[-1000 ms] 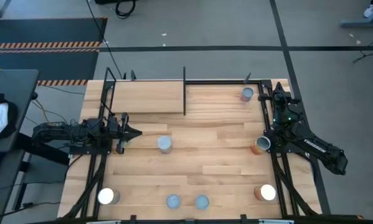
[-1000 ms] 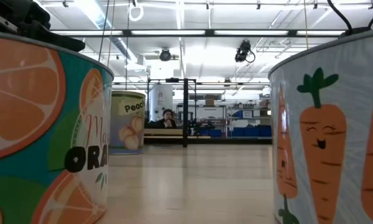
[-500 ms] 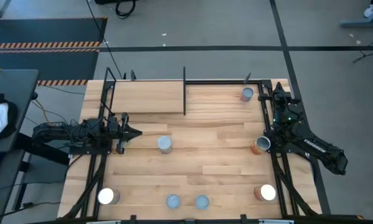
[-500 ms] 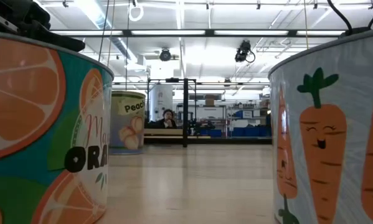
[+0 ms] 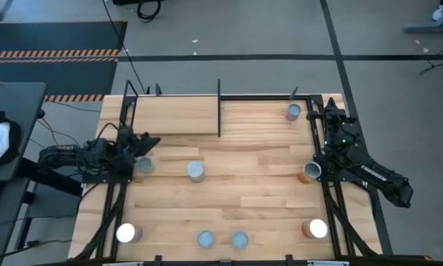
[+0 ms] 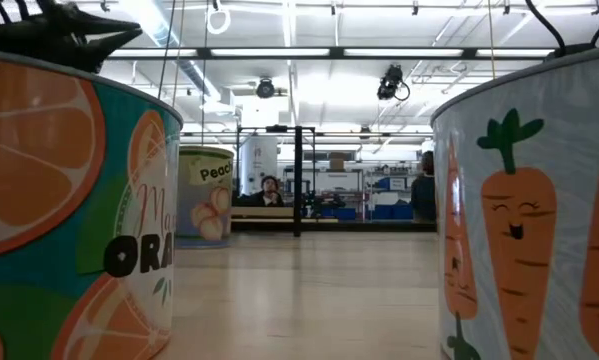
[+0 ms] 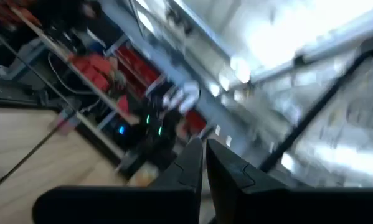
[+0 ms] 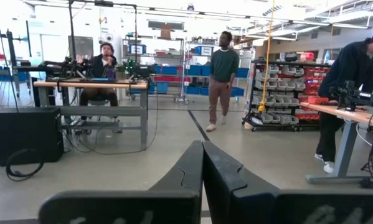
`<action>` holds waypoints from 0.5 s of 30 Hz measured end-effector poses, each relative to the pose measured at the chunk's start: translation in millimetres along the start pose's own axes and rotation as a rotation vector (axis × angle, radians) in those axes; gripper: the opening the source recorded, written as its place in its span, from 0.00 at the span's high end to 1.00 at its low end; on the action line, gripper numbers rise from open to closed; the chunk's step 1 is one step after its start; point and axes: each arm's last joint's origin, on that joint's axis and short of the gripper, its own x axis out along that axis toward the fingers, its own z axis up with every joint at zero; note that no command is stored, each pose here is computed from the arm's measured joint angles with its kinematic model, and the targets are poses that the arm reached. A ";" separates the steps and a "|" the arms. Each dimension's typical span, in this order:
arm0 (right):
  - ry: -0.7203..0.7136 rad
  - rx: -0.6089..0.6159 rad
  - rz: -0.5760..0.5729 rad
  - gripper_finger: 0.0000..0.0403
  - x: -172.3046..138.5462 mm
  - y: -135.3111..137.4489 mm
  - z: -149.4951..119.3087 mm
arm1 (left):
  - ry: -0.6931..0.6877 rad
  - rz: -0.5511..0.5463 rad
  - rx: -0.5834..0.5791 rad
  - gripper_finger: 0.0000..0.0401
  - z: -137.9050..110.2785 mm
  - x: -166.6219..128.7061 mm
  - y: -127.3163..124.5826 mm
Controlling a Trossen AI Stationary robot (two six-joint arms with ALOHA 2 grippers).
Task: Pick and place cans onto a shelf
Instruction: Put the top can of peaches on the shelf
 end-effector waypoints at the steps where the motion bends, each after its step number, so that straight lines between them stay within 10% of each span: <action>1: 0.000 -0.001 0.000 0.96 0.0 0.0 0.0 | -0.024 0.003 -0.013 0.93 1.4 0.0 -0.6; 9: -0.002 0.005 -0.005 0.96 0.0 -0.2 0.5 | -0.124 0.011 0.028 0.93 8.8 -0.2 -4.8; 15: -0.003 0.007 -0.006 0.96 0.0 -0.3 0.6 | 0.118 0.082 0.277 0.99 20.5 23.2 -33.2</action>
